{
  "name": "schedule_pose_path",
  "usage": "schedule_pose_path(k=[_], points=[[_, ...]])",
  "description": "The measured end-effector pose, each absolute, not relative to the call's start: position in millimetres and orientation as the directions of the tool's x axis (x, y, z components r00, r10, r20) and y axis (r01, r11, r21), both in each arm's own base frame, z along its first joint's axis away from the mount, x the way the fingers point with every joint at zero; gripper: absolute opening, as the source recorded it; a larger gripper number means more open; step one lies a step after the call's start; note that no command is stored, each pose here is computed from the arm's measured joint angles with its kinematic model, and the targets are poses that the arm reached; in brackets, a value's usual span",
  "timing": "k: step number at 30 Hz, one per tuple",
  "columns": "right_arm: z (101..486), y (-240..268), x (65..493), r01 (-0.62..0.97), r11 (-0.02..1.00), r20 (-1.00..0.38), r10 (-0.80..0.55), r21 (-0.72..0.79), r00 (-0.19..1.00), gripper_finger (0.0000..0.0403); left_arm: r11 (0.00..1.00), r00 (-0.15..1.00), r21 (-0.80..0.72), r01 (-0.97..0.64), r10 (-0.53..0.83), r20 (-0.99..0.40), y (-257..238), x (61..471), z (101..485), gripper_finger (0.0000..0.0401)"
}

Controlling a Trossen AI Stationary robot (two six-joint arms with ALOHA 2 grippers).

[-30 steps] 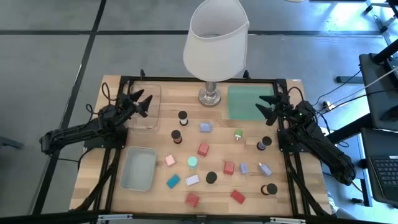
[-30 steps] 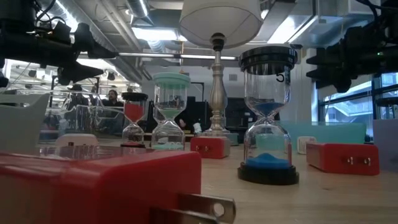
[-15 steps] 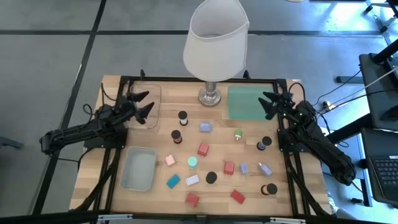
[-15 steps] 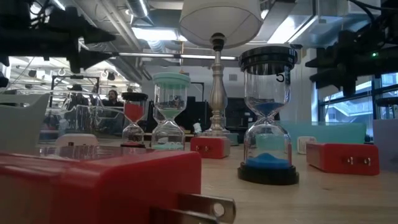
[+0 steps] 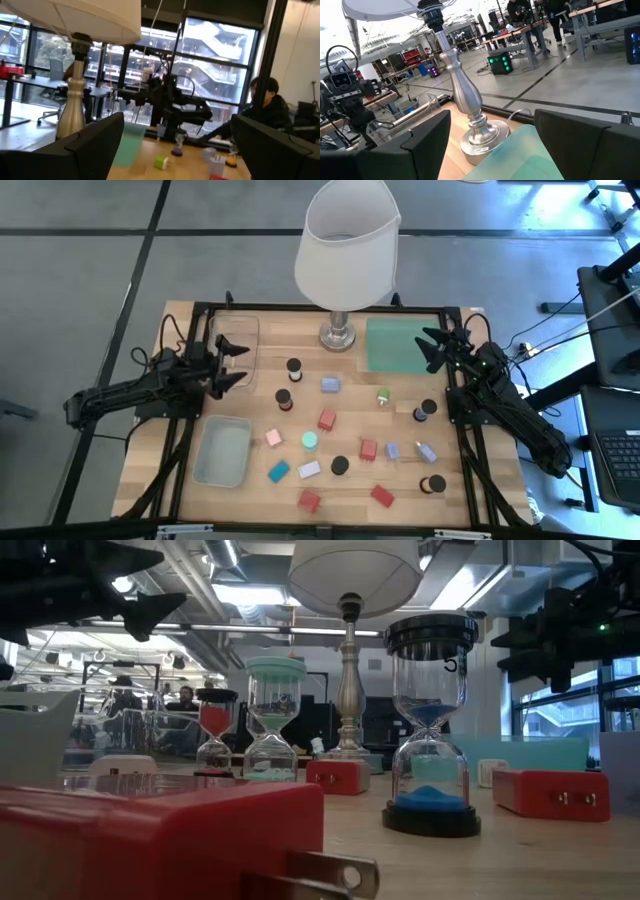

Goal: Pick & Place Office items
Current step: Put the violet hourglass into the green bin

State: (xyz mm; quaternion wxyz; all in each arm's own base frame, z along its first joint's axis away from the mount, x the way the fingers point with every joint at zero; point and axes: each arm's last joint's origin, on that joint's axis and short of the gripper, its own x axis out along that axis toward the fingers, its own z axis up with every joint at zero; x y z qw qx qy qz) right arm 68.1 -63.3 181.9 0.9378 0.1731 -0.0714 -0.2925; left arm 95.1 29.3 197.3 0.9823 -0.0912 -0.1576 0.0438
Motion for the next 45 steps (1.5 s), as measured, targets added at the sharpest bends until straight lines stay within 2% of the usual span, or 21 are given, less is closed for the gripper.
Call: schedule_pose_path(k=[8,16,23,27,30,36,40,45], points=[[181.9,-63.3,68.2,0.518,0.762,0.033,-0.573,0.388,0.819,0.029,0.946,0.898,-0.313,-0.09,0.212,0.384,31.4,91.7,205.7,0.0363],[182.0,-64.3,67.4,0.559,0.744,0.033,-0.611,0.367,0.791,0.029,0.907,0.882,-0.323,-0.27,0.368,0.295,36.6,100.0,197.8,0.0363],[188.6,-64.0,66.8,0.562,0.742,0.041,-0.616,0.366,0.787,0.029,0.927,0.881,-0.275,-0.255,0.34,0.33,32.9,113.3,201.1,0.0363],[204.4,-64.5,67.4,0.562,0.744,0.037,-0.614,0.363,0.789,0.029,0.928,0.889,-0.24,-0.287,0.351,0.294,31.5,124.2,202.6,0.0363],[218.6,-66.0,69.6,0.558,0.752,0.007,-0.598,0.351,0.801,0.029,0.92,0.894,-0.215,-0.328,0.376,0.244,31.3,134.9,205.6,0.0363],[234.5,-75.9,79.3,0.592,0.716,-0.147,-0.584,0.371,0.798,0.029,0.921,0.907,-0.143,-0.362,0.384,0.175,30.3,158.8,215.6,0.0363],[238.7,-80.5,89.6,0.564,0.72,-0.238,-0.512,0.405,0.825,0.029,0.929,0.916,-0.089,-0.36,0.37,0.155,29.1,171.0,221.3,0.0363],[246.8,-75.6,103.5,0.442,0.755,-0.305,-0.328,0.485,0.894,0.029,0.936,0.929,-0.077,-0.342,0.35,0.123,26.3,181.1,220.6,0.0363]])
